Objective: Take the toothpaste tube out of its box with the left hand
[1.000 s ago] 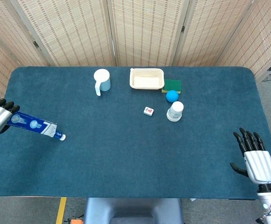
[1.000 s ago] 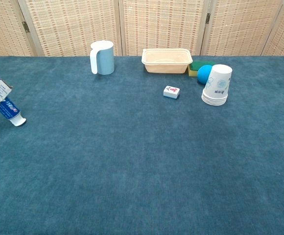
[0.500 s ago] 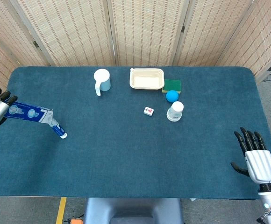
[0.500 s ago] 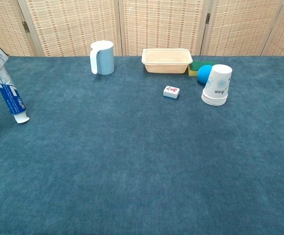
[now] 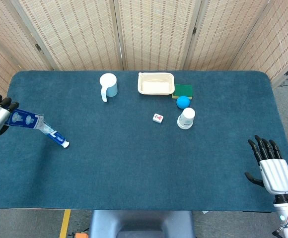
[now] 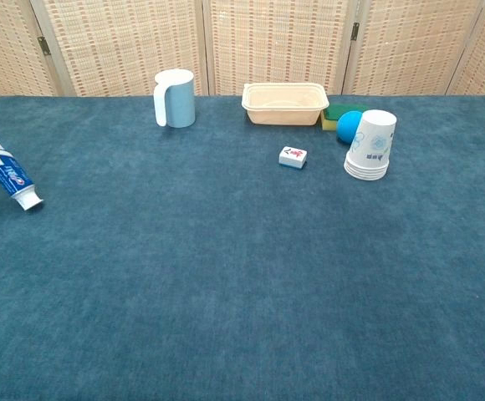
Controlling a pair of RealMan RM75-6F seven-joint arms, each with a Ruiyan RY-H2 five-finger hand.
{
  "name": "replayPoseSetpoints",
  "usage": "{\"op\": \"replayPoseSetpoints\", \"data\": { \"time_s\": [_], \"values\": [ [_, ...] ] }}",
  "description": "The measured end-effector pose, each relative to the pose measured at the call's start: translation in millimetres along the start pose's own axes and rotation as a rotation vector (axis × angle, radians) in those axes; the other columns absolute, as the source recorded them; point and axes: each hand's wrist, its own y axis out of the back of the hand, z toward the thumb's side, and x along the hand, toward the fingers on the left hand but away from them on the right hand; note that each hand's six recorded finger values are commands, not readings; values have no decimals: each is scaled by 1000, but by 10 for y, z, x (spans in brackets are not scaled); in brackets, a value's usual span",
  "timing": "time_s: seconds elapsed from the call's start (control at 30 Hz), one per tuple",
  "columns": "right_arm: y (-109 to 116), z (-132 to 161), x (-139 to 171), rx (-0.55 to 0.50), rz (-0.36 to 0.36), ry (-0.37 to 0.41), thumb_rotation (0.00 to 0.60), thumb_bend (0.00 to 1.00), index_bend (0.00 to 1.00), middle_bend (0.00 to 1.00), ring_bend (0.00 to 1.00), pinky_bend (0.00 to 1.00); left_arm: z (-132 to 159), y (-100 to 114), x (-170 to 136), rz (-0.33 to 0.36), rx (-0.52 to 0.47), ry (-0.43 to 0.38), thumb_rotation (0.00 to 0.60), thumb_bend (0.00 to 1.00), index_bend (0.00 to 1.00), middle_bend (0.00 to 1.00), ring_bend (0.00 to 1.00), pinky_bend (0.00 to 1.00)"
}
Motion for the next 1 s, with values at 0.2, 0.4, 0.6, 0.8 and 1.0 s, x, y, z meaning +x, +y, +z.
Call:
{"op": "replayPoseSetpoints", "data": {
  "time_s": [0.2,0.4,0.6,0.8,1.0],
  "values": [
    [-17,20,-4,5,5,5,600,221,0,0,0,0,100,-119,11,-2,-56,-17,600,210,395,515,398,341],
    [-1,18,15,5,-4,3,600,221,0,0,0,0,298,-393,71,-26,-176,-56,600,211,389,515,397,332],
    [-9,12,1,5,3,3,600,221,0,0,0,0,527,-686,174,-66,-232,-109,600,211,373,515,385,311],
    [17,-5,15,3,-8,-2,600,221,0,0,0,0,703,-850,311,-80,-271,-143,600,207,347,502,352,292],
    [19,-10,17,3,-7,0,600,221,0,0,0,0,634,-1015,346,-136,-312,-102,600,149,28,96,49,106]
  ]
}}
